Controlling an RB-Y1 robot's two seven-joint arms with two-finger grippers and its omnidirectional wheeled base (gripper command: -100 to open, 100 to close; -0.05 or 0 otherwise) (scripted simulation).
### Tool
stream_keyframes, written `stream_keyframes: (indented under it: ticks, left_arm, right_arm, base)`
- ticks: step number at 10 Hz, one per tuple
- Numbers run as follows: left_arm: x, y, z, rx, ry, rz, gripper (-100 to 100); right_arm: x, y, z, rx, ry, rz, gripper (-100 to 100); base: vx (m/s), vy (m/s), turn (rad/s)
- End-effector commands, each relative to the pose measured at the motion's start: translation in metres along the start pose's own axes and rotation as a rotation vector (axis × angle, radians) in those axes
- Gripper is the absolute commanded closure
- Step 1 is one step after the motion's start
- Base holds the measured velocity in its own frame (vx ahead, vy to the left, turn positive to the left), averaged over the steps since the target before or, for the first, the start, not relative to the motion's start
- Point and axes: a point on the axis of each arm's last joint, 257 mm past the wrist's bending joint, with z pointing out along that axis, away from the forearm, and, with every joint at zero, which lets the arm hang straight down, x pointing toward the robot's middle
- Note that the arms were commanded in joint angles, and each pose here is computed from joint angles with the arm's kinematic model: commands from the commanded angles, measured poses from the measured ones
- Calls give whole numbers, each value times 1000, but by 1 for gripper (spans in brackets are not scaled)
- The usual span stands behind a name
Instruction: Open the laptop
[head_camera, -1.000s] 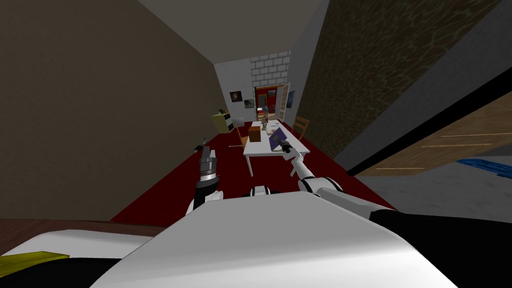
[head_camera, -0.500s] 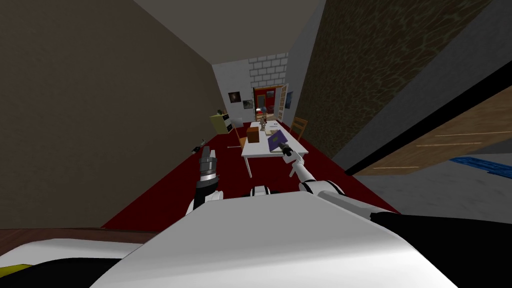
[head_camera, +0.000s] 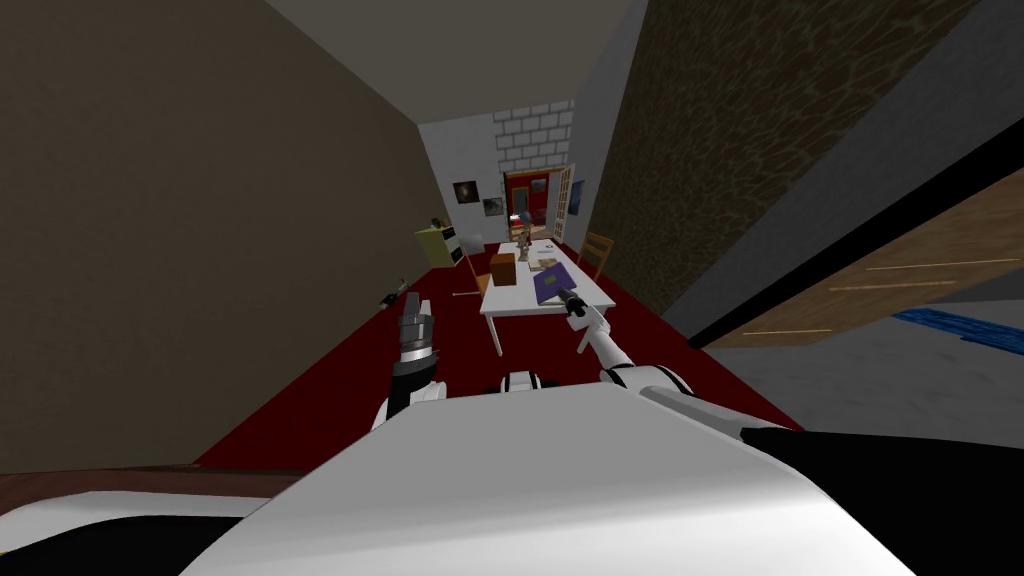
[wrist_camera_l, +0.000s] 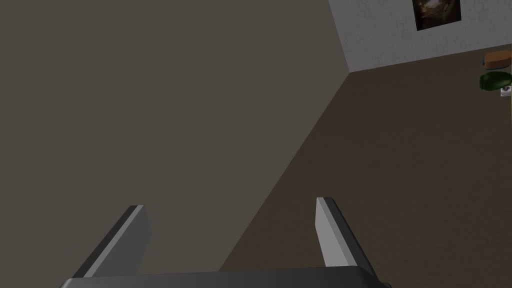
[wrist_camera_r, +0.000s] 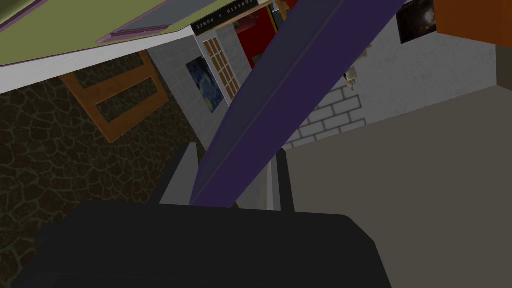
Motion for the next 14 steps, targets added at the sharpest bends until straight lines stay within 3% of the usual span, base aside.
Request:
stream_keyframes:
  ticks: [1,2,10,12,13,14]
  left_arm:
    - [0,0,0,0,0,0,0]
    - [0,0,0,0,0,0,0]
    - [0,0,0,0,0,0,0]
    - [0,0,0,0,0,0,0]
    - [0,0,0,0,0,0,0]
    - [0,0,0,0,0,0,0]
  right_arm:
    - [7,24,-5,-38,19,23,-100]
    - [7,24,-5,-38,19,23,-100]
    - [12,136,1,-126,65,4,-100]
    - [12,132,4,-123,65,5,-100]
    - [13,132,3,-122,66,5,0]
    - [13,131,3,-120,68,5,0]
  base:
    - [54,-26,-165]
    - [-11,-39,-83]
    - [-5,-46,-127]
    - [4,-23,-13]
    - [0,0,0]
    - [0,0,0]
